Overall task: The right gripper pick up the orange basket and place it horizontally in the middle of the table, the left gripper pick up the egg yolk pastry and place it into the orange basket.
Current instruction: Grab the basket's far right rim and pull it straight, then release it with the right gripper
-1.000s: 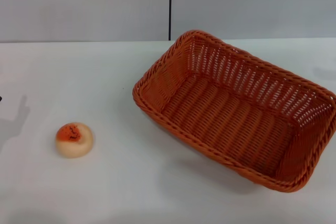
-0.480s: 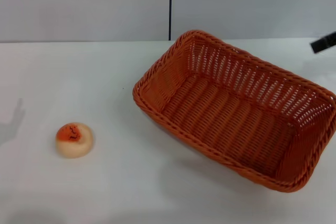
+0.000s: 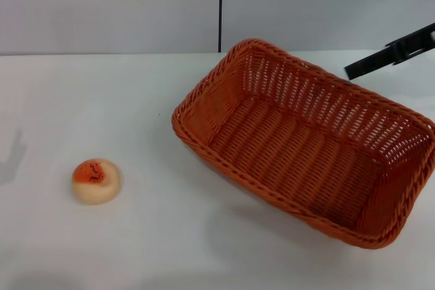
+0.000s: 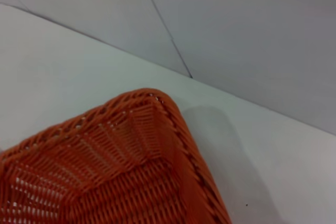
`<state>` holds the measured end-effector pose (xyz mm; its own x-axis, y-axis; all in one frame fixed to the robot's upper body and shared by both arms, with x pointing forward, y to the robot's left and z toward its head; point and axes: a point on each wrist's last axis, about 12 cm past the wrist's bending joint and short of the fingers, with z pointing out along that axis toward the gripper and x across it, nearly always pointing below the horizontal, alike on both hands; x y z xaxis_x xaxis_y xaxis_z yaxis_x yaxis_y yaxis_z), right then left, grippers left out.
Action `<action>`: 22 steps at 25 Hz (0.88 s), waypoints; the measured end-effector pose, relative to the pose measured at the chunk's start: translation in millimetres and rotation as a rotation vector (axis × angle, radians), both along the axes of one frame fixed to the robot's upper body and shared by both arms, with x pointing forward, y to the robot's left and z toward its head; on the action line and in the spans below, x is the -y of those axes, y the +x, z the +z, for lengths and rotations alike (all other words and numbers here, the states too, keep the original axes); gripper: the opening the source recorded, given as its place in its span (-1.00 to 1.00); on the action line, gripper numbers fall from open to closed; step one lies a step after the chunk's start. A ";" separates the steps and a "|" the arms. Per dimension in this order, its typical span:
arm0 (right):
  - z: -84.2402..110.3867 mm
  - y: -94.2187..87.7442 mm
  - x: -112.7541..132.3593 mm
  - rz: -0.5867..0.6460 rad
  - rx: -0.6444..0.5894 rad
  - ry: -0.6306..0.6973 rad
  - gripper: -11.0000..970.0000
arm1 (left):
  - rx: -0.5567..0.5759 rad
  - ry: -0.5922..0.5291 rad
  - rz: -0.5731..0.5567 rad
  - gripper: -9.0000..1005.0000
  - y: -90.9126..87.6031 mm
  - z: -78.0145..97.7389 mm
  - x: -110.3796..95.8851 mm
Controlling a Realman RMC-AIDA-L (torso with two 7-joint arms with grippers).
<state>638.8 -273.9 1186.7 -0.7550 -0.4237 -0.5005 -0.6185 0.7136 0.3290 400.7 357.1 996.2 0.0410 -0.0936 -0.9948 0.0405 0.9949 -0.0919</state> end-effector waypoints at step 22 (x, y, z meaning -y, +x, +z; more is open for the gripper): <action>-48.6 -2.6 -23.7 -0.015 0.037 0.007 0.67 | -0.004 -0.003 0.003 0.61 -0.7 -0.9 0.7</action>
